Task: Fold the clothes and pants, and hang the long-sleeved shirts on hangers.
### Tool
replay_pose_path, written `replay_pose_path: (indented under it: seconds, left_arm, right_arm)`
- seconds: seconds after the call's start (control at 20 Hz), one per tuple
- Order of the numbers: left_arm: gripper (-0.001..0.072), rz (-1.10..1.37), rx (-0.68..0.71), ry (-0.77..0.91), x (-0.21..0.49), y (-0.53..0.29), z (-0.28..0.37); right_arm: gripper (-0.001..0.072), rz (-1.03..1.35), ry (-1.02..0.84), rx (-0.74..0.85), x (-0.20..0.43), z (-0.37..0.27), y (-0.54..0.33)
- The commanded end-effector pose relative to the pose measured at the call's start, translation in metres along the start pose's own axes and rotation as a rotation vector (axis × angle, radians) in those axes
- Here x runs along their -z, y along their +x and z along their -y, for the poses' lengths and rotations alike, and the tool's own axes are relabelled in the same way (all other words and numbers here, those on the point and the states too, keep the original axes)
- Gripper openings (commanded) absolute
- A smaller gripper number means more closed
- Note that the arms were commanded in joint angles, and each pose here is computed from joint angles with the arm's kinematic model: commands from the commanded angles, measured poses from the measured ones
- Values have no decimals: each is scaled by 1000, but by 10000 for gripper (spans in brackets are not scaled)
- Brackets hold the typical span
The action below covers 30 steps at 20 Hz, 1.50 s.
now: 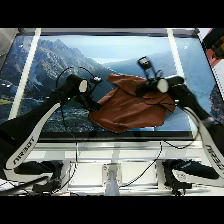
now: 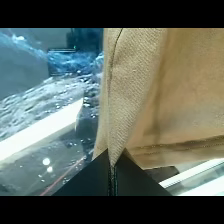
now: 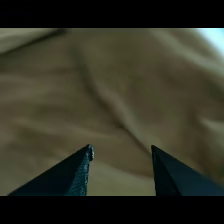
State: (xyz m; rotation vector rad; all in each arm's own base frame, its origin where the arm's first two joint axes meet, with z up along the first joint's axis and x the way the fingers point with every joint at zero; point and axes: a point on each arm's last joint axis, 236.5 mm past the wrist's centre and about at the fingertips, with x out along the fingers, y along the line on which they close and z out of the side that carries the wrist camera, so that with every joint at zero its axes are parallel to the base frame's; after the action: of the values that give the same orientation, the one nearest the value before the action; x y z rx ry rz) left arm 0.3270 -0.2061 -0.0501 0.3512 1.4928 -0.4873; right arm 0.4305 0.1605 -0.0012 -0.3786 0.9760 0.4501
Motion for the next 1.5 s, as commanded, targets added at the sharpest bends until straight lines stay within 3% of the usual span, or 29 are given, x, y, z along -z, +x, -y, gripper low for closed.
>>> replay_pose_path:
  seconds: [0.0,0.2,0.9,1.05,1.15,1.25,1.35,1.4,1.45]
  left_arm:
    - [11,-7,10,-7,0,3,0]
    - [12,-11,-2,-4,0,6,-4]
    - [13,-27,-2,-5,1,13,-4]
    - [12,-27,-2,-5,1,13,-4]
    - [12,-27,-2,-5,1,13,-4]
    - [12,-27,-2,-6,1,13,-4]
    - [12,-27,-2,-6,1,13,-4]
    - [13,-27,-2,-6,1,13,-4]
    - [12,-27,-2,-6,1,13,-4]
  right_arm:
    - [432,-43,-85,-28,-7,-31,48]
    - [504,-111,-109,-59,-16,-34,79]
    - [495,-157,-215,-33,2,-23,123]
    - [405,-107,-170,19,-6,-8,136]
    - [308,-32,-125,71,-23,10,137]
    - [276,-1,-61,94,-27,27,137]
    - [71,-25,-31,107,-18,43,136]
    - [14,-35,-17,109,-14,48,136]
    - [14,-39,-10,111,-13,52,134]
